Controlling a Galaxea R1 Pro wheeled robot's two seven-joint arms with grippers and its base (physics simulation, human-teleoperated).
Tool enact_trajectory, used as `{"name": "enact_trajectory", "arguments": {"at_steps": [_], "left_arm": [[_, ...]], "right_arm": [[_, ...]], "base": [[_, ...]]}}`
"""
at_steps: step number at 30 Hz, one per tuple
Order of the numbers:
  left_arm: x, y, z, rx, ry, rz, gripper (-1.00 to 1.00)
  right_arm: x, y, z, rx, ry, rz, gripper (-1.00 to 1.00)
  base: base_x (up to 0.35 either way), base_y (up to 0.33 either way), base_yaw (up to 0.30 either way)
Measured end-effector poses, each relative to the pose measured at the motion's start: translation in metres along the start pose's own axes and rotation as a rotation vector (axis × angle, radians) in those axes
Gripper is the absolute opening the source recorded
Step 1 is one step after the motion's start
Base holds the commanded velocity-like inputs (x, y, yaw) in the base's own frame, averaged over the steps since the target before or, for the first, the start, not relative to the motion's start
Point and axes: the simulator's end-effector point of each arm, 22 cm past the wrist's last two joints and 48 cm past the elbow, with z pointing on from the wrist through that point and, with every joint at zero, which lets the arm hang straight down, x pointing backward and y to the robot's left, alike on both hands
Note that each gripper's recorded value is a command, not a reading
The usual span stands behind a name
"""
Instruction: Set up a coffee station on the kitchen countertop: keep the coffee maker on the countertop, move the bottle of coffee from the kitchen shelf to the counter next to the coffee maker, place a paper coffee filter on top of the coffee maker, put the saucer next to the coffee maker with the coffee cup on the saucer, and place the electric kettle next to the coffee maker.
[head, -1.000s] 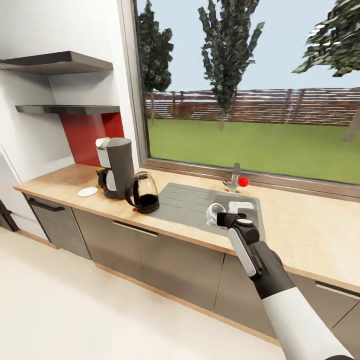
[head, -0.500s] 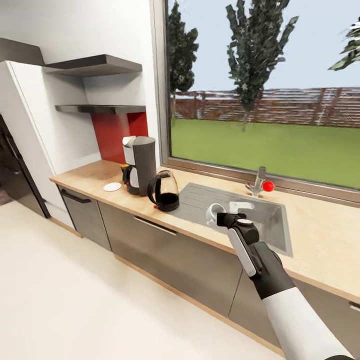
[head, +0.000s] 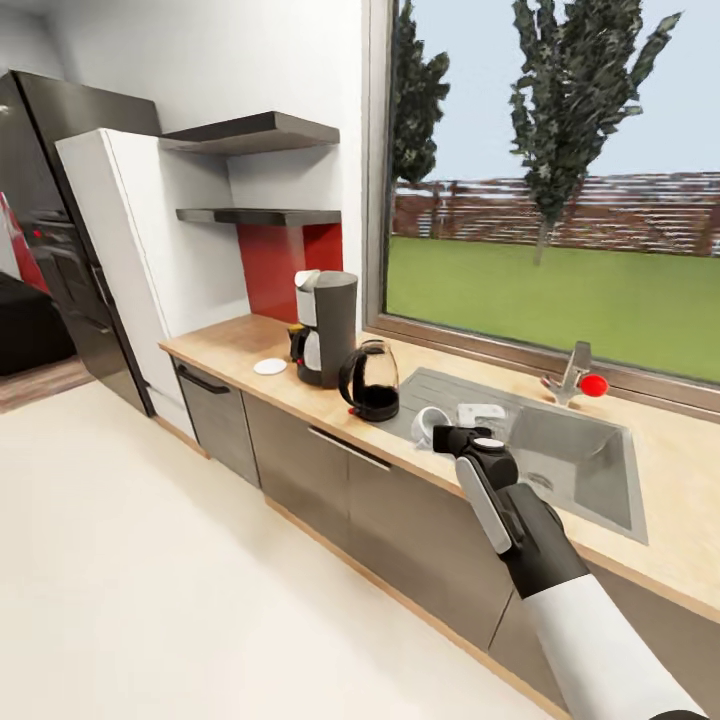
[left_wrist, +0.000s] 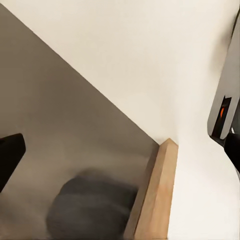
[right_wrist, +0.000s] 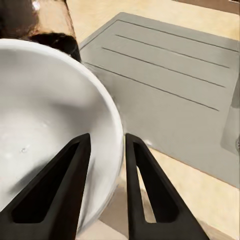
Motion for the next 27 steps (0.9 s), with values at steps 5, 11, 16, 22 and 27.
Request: {"name": "enact_trajectory", "arguments": {"at_steps": [5,11,16,22,27], "left_arm": [[0.0007,0.0001,0.0000,0.000,0.002,0.000,1.00],[0.0015,0.0001,0.0000,0.000,0.004,0.001,1.00],[0.0022,0.0002,0.0000,0.000,0.006,0.001,1.00],[0.0029,-0.0020,-0.0002,0.002,0.007,0.002,1.00],[-0.0009,-0.0064,-0.0006,0.008,-0.013,0.000,1.00]], "right_arm": [[0.0010,0.0000,0.0007,0.000,0.002,0.000,-1.00],[0.0023,0.0001,0.0016,0.000,0.004,0.000,-1.00],[0.0033,0.0001,0.0024,0.000,0.006,-0.001,-1.00],[0.0046,0.0002,0.0033,0.000,0.008,-0.001,-1.00],[0.0056,0.0002,0.0040,0.000,0.010,-0.001,-1.00]], "base": [[0.000,0.000,0.278],[0.000,0.000,0.278],[0.000,0.000,0.278],[0.000,0.000,0.278],[0.000,0.000,0.278]]}}
